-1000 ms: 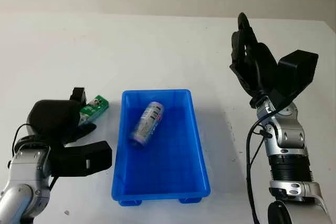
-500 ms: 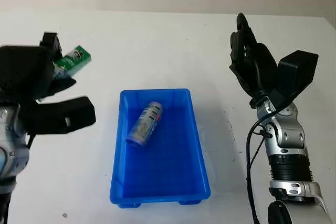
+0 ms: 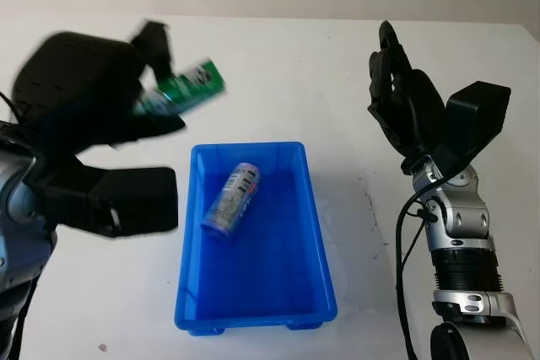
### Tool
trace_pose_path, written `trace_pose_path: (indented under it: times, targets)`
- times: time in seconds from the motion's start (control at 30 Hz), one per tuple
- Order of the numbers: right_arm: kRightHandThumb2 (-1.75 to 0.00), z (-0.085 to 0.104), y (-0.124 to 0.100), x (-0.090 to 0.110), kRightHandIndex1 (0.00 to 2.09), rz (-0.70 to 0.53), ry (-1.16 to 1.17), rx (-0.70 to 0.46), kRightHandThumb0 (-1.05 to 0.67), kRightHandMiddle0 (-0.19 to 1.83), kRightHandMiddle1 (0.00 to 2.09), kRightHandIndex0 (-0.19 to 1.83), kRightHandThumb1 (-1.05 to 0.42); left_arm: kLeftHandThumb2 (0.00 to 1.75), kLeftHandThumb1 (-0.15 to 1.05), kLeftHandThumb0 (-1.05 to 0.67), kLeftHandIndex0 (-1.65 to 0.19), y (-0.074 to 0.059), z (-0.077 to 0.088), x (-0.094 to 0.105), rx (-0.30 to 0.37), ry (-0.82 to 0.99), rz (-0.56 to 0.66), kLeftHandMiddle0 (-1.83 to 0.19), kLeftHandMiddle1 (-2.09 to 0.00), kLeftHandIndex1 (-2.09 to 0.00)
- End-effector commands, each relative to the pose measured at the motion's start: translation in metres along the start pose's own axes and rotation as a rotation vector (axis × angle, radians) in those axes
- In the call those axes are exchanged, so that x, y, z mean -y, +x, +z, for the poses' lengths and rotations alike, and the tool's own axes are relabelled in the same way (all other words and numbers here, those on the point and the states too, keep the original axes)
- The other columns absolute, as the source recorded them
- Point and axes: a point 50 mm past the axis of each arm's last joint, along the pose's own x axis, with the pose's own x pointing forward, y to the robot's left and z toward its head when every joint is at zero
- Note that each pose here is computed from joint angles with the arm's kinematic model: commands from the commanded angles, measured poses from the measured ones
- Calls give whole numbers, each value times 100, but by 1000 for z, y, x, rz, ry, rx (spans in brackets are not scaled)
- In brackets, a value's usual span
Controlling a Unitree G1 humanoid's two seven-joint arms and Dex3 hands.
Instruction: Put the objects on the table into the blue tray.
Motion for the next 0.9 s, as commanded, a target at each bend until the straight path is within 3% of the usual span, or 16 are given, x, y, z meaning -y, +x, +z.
trace_pose_path:
  times: [0.0, 0.4, 0.77, 0.87]
  targets:
    - [-75, 2, -1, 0, 0, -2, -3, 8, -74, -19, 0, -19, -105, 25, 105, -41, -28, -1, 12, -9, 62, -15, 8, -60, -208, -201]
    - [-76, 0, -2, 0, 0, 8, 5, 6, -73, -19, 0, -19, -105, 22, 105, -41, -35, -7, 40, -1, 301, -99, -160, -80, -209, -208]
    - [-76, -1, -3, -1, 0, 12, 5, 8, -73, -19, 0, -19, -105, 16, 105, -43, -37, -12, 59, 15, 439, -149, -266, -93, -209, -209]
    - [-76, 0, -3, -2, 0, 9, 7, 6, -73, -19, 0, -19, -105, 9, 105, -39, -32, -13, 61, 20, 457, -178, -297, -93, -209, -195]
